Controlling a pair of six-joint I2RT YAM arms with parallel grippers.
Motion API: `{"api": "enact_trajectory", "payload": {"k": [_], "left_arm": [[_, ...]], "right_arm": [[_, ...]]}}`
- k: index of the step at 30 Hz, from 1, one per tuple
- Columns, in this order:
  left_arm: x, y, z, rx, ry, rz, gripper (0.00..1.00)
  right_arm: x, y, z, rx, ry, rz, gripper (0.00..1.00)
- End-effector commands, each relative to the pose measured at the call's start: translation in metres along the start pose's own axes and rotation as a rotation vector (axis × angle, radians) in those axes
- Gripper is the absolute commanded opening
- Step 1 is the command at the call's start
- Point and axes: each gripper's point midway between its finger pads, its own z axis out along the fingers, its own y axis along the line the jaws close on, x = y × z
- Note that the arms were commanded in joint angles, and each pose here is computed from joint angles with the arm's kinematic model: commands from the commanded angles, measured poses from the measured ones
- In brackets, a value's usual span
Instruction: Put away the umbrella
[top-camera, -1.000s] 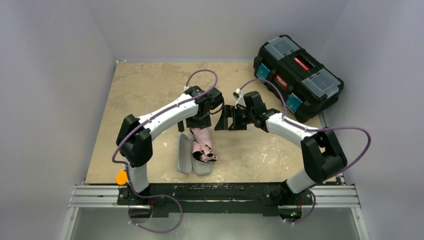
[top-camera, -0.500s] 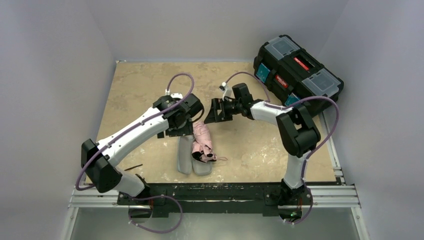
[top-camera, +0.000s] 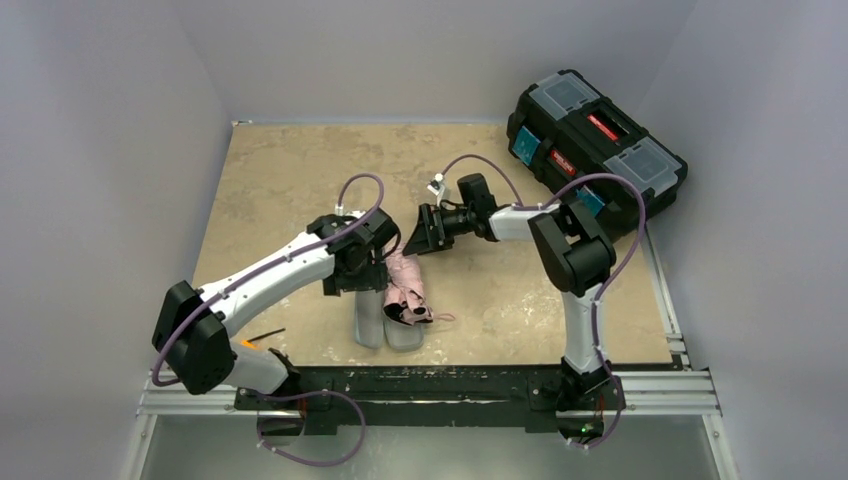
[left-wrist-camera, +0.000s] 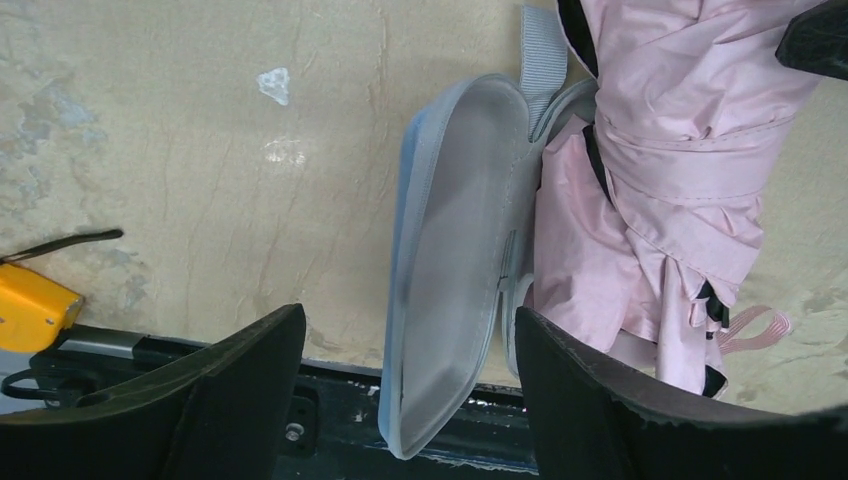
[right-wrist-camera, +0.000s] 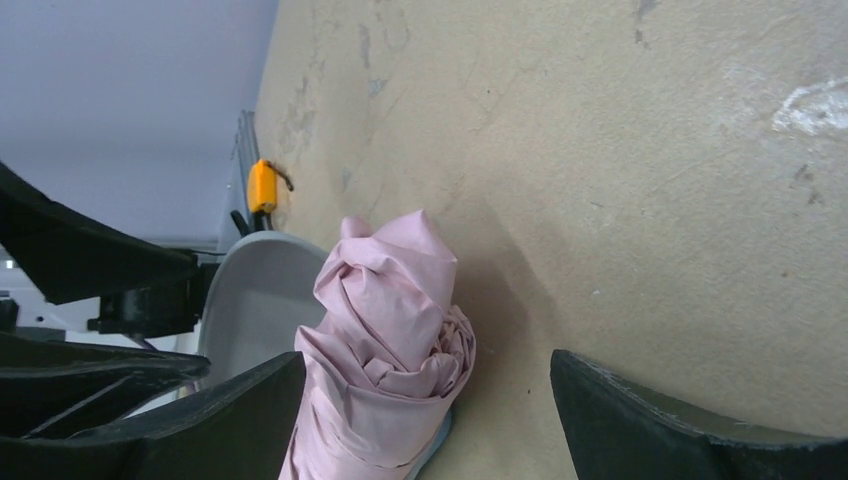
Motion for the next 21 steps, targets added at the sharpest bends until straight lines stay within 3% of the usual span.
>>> {"api": "enact_trajectory", "payload": {"k": [1, 7, 11, 17, 21], "left_arm": [[0.0, -0.012, 0.006, 0.081, 0.006, -0.021, 0.74], [0.011, -0.012, 0.022, 0.087, 0.041, -0.036, 0.67], [0.016, -0.012, 0.029, 0.078, 0.056, -0.038, 0.64], [0.02, -0.011, 0.037, 0.07, 0.065, -0.041, 0.6], [0.021, -0.011, 0.04, 0.073, 0.07, -0.048, 0.52]], "right_arm": [[-0.01, 0.012, 0.004, -0.101, -0.007, -0.023, 0.95], [-0.008, 0.014, 0.009, -0.144, 0.007, -0.024, 0.94], [-0.007, 0.017, 0.015, -0.168, 0.021, -0.018, 0.88], [-0.001, 0.022, 0.018, -0.193, 0.039, -0.013, 0.69], [-0.002, 0.028, 0.016, -0.213, 0.035, -0.013, 0.5]]}}
